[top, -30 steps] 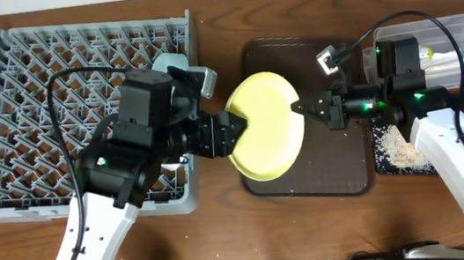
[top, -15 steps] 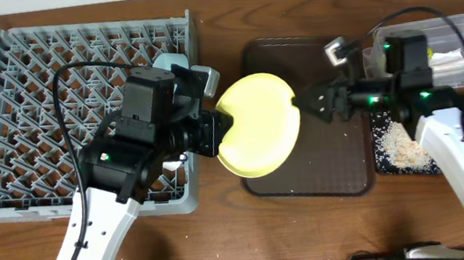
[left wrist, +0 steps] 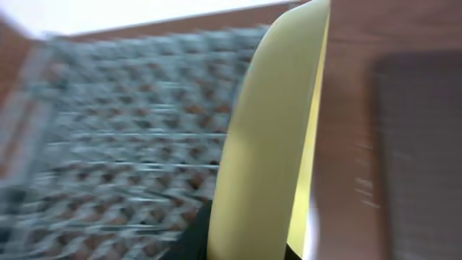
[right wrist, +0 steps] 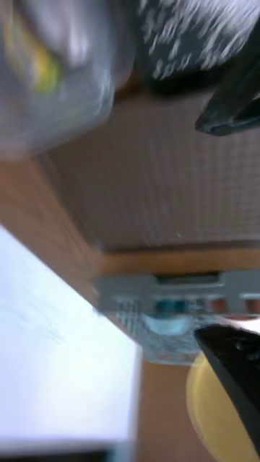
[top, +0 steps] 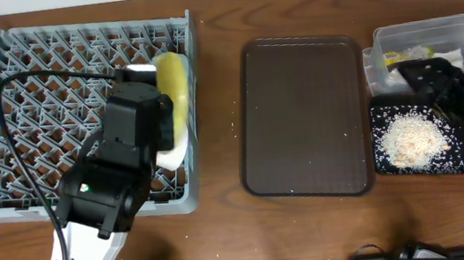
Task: Sort waste into correct bins and load items into the dishwasher
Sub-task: 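Carry the yellow plate left and stand it upright in the dish rack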
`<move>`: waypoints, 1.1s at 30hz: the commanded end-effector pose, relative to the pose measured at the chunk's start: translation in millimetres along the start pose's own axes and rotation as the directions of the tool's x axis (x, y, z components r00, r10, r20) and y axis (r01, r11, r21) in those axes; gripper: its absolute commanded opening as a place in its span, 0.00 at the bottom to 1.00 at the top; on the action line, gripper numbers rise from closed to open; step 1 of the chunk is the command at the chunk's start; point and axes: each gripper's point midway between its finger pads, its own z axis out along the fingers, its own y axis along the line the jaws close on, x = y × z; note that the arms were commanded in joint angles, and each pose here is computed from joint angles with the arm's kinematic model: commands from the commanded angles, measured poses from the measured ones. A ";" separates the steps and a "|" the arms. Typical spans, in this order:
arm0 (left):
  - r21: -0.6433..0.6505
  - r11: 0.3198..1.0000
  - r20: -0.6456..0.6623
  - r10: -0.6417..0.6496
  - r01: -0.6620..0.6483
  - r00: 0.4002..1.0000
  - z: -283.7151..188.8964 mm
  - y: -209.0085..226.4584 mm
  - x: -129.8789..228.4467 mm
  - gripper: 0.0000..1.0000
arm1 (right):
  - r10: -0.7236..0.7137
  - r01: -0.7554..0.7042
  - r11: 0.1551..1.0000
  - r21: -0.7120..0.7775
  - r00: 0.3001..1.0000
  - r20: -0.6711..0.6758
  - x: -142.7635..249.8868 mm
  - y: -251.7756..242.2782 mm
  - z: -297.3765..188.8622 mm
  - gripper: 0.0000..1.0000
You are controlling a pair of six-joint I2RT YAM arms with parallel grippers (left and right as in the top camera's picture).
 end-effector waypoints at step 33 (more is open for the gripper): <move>-0.247 0.947 -0.248 0.145 -0.207 0.958 136.1 27.8 23.9 0.08 | 0.096 -0.135 0.947 0.293 0.985 0.142 -14.4 -58.2 -19.5 0.99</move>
